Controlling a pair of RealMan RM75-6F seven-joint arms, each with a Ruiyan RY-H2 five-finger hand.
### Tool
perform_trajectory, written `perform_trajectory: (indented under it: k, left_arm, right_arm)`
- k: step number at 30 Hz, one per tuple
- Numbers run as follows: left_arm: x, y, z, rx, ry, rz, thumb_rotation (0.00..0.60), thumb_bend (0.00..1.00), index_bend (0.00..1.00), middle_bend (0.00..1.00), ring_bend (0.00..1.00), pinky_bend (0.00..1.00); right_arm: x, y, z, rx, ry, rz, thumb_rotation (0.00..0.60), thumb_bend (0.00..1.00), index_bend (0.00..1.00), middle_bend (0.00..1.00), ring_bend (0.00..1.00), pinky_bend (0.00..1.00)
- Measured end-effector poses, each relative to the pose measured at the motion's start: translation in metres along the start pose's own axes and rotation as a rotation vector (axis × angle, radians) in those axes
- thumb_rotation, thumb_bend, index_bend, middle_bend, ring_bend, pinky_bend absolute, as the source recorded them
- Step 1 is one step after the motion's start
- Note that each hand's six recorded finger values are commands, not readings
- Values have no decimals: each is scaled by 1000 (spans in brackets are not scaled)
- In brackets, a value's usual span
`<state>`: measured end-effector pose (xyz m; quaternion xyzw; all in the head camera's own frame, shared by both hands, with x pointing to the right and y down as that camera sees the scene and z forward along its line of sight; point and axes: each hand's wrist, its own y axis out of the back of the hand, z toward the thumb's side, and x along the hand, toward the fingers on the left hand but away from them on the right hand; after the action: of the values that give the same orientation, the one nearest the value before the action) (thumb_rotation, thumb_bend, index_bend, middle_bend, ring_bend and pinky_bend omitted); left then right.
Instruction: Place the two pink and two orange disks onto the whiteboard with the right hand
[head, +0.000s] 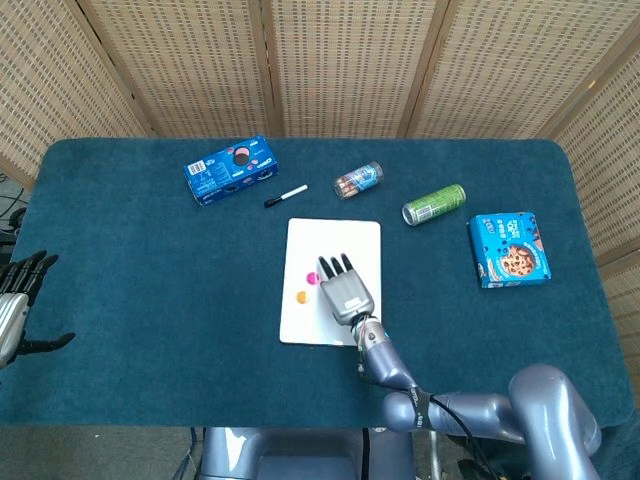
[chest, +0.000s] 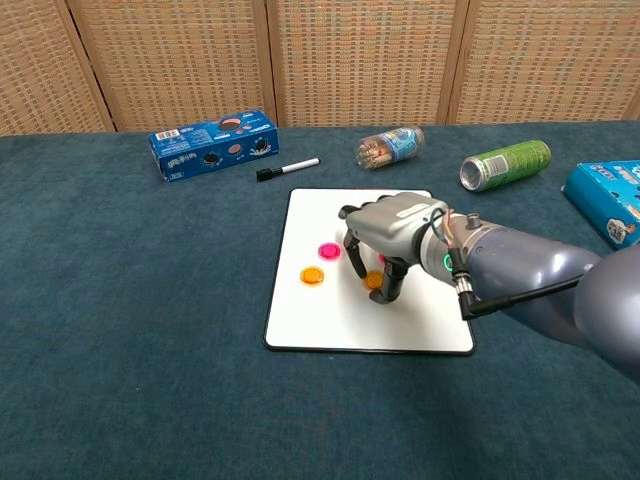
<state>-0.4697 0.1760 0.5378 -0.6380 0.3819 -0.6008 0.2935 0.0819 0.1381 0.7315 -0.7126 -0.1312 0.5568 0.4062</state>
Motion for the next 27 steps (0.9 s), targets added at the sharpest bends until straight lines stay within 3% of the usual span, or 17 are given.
perform_trajectory:
  k: [27]
  left_arm:
    - [-1, 1, 0, -4, -2, 4, 600, 0, 0, 0, 0, 0]
  right_arm:
    - [2, 0, -2, -4, -16, 27, 600, 363, 448, 0, 0, 0]
